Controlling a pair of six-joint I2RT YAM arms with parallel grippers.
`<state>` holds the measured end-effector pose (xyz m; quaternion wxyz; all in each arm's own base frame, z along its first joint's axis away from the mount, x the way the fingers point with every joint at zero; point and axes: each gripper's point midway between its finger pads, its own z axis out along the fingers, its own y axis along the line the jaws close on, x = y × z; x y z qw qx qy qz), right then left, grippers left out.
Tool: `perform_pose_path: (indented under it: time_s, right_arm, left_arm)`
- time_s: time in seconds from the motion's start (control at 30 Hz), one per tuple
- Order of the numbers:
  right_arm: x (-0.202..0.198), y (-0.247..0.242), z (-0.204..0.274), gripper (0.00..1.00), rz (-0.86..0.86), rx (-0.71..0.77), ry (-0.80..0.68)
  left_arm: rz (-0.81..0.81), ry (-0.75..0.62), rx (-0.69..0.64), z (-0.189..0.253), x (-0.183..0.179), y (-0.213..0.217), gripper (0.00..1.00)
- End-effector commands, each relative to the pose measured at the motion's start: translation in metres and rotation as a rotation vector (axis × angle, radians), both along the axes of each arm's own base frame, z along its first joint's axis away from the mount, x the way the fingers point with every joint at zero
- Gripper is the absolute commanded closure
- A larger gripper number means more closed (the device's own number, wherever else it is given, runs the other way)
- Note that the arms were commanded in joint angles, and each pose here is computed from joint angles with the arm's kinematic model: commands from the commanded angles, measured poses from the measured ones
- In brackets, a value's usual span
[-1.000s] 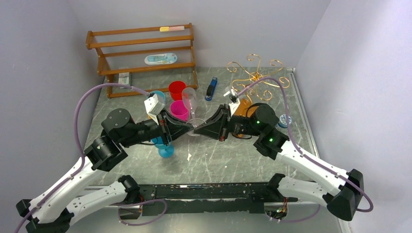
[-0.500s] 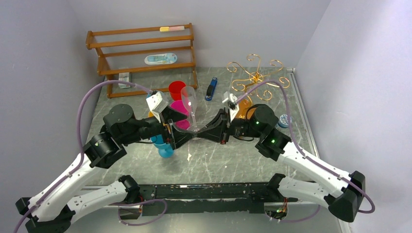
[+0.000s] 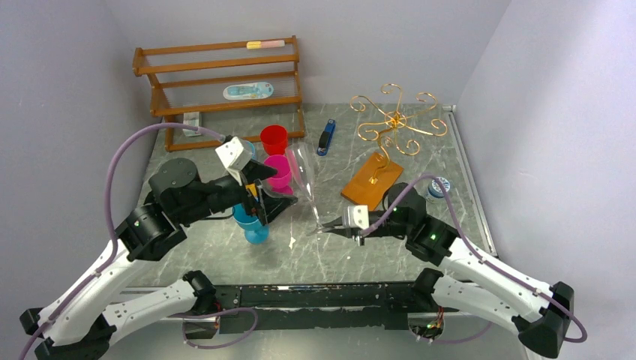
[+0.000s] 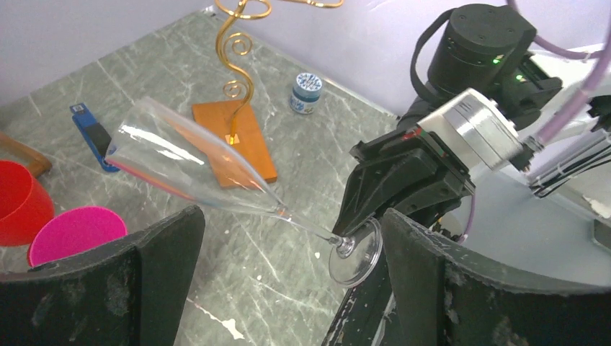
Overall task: Take the wine glass off the wine glass rack
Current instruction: Place the wine glass at the center of the board.
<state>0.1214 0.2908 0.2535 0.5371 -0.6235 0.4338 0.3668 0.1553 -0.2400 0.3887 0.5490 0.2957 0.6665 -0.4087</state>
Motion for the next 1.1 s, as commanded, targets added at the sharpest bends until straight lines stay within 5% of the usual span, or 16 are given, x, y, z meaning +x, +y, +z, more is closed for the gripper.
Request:
perform_pose_path:
  time_s: [0.0,0.3,0.57,0.83,0.97,1.07]
  right_arm:
    - [0.01,-0.013,-0.014,1.0,-0.011,-0.048,-0.269]
    - [-0.013,-0.023,-0.032,1.0,0.073,-0.003,-0.344]
    - [-0.02,-0.028,-0.039,1.0,0.11,-0.054,-0.321]
    - [-0.02,-0.032,-0.04,1.0,0.085,-0.046,-0.333]
    - [-0.019,-0.034,-0.04,1.0,0.073,-0.042,-0.348]
    - [-0.021,-0.034,-0.04,1.0,0.082,-0.04,-0.341]
  left_arm:
    - [0.009,-0.013,0.044,0.0,0.006,-0.001,0.03]
    - [-0.144,-0.018,0.277,-0.008,0.011,-0.023,0.04]
    - [-0.346,0.117,0.435,-0.056,0.007,-0.05,0.11]
    - [-0.411,0.145,0.427,-0.055,0.015,-0.054,0.32]
    - [-0.38,0.162,0.408,-0.05,0.028,-0.045,0.19]
    - [-0.372,0.176,0.354,-0.042,0.04,-0.041,0.18]
